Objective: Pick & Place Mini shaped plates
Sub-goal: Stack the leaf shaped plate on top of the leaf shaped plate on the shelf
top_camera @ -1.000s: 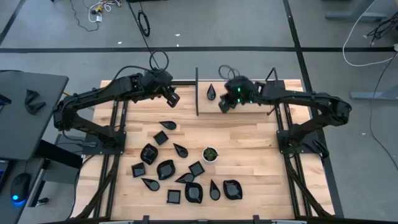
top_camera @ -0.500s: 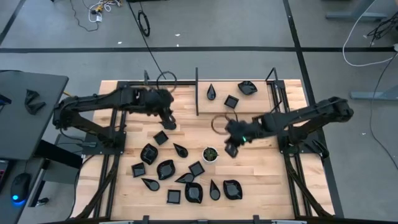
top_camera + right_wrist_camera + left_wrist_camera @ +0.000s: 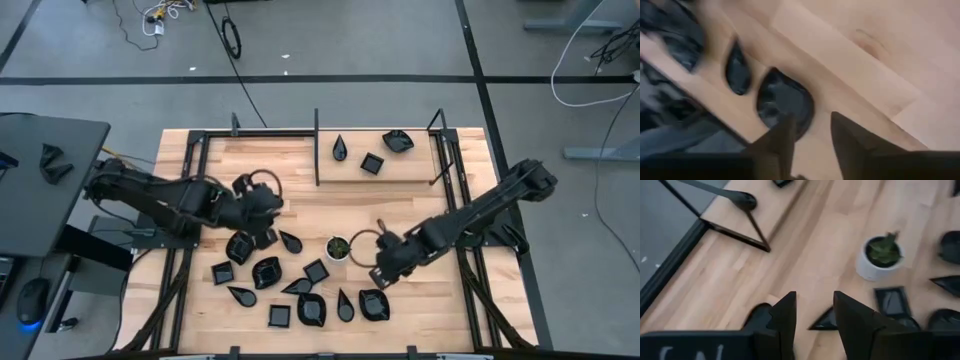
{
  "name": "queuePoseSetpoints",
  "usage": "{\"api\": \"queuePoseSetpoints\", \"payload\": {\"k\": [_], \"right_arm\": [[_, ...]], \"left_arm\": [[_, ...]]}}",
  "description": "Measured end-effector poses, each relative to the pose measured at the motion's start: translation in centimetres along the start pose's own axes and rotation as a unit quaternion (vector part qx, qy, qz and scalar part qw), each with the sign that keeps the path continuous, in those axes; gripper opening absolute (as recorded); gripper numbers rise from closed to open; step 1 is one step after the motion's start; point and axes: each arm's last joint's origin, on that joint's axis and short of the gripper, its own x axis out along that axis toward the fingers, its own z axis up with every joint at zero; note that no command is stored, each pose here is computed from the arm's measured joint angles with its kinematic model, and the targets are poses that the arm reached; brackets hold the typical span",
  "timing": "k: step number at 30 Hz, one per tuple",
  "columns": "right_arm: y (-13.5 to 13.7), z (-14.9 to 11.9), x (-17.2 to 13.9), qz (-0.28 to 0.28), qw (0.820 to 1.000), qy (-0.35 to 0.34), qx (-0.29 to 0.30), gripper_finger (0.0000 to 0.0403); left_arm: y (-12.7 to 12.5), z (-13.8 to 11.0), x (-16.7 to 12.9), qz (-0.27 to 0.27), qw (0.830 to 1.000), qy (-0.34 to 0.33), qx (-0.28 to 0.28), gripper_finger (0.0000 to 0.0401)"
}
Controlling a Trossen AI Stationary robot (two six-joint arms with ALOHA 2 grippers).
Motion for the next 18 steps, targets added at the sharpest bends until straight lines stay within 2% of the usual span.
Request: {"api": "queuePoseSetpoints", "payload": {"k": [4, 7, 10, 13, 18], "right_arm": [[0.7, 0.3, 2.8, -0.017, 0.999, 0.020, -0.020, 0.0175], [1.4, 0.8, 4.8, -0.005, 0.998, 0.035, -0.045, 0.0184], [1.7, 1.0, 6.7, -0.006, 0.996, 0.049, -0.077, 0.0180], [1.5, 1.0, 8.2, -0.026, 0.994, 0.067, -0.084, 0.0168], [1.4, 1.1, 9.2, -0.032, 0.991, 0.072, -0.105, 0.0140]], "left_arm": [[-1.0, -0.6, -0.7, -0.007, 1.000, -0.010, 0.017, 0.0135], [-1.3, -0.8, -1.0, -0.009, 1.000, -0.014, 0.024, 0.0135], [-1.4, -0.9, -1.0, -0.010, 0.999, -0.015, 0.026, 0.0135], [-1.3, -0.8, -1.0, -0.008, 1.000, -0.016, 0.024, 0.0135], [-1.3, -0.8, -1.0, -0.008, 0.999, -0.016, 0.027, 0.0135]]}}
